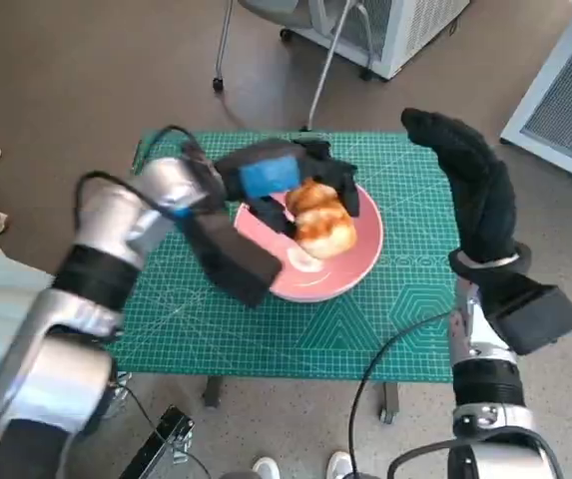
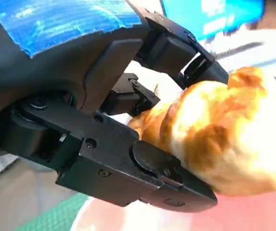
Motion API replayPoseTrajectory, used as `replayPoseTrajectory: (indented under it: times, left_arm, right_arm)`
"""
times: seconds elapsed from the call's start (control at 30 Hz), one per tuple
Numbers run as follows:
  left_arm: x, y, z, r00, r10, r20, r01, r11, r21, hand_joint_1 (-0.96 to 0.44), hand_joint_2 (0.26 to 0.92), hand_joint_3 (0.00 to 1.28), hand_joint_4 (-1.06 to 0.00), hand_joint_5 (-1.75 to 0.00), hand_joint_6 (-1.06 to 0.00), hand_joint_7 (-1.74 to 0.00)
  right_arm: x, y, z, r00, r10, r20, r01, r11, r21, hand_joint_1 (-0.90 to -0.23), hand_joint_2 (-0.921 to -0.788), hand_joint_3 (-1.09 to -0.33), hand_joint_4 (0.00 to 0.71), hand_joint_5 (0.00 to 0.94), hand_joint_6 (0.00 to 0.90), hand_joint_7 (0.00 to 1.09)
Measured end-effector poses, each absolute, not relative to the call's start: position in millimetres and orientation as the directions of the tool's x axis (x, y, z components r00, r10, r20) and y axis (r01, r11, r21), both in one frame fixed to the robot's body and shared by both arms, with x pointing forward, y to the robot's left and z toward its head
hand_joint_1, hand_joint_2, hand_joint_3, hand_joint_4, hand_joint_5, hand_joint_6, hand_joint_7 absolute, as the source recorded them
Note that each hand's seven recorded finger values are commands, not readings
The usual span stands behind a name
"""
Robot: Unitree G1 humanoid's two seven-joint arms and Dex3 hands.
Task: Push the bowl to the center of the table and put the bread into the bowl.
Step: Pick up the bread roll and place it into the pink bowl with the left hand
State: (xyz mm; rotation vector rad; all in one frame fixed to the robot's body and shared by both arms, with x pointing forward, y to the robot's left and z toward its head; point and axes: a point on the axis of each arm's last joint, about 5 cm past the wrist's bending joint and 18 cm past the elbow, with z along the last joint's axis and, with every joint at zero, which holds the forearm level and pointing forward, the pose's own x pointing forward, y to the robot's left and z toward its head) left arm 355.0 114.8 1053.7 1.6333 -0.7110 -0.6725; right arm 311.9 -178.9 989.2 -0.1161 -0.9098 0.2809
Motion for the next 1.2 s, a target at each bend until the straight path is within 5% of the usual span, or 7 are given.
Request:
replayPoseTrajectory:
  times: [0.1,0.2,0.4,0.73,1.2]
  left_arm:
    - [357.1,112,1047,0.683,-0.72,-0.121,-0.019,-0.184,0.983,0.0,0.894,0.1,-0.26,-0.34,-0.32,-0.48]
    - [358.6,111,1045,0.715,-0.662,-0.223,0.062,-0.258,0.964,-0.03,0.879,0.05,-0.11,-0.11,-0.22,-0.23]
    - [358.5,111,1048,0.733,-0.604,-0.311,0.143,-0.311,0.94,-0.09,0.855,0.01,-0.02,-0.01,-0.18,-0.11]
    - [353.8,117,1059,0.715,-0.659,-0.235,0.09,-0.248,0.965,-0.15,0.831,0.0,0.0,0.0,-0.17,-0.09]
    - [345.7,165,1081,0.767,-0.638,-0.07,0.016,-0.091,0.996,-0.11,0.802,0.0,-0.03,-0.01,-0.19,-0.1]
  right_arm:
    - [310.9,-181.5,988.9,0.581,0.287,0.761,-0.184,0.958,-0.221,-0.578,-0.921,-0.769,0.345,0.009,-0.001,0.79]
    - [309.5,-183.4,988.2,0.582,0.286,0.761,-0.179,0.958,-0.223,-0.578,-0.921,-0.769,0.347,0.01,-0.001,0.79]
    - [307.9,-185.0,987.3,0.585,0.283,0.76,-0.175,0.959,-0.222,-0.588,-0.921,-0.765,0.347,0.01,-0.001,0.8]
    - [307.9,-184.8,987.9,0.583,0.276,0.764,-0.17,0.961,-0.217,-0.566,-0.921,-0.772,0.35,0.011,-0.001,0.8]
    - [309.4,-183.4,986.0,0.597,0.265,0.757,-0.169,0.964,-0.204,-0.567,-0.921,-0.776,0.367,0.019,-0.001,0.82]
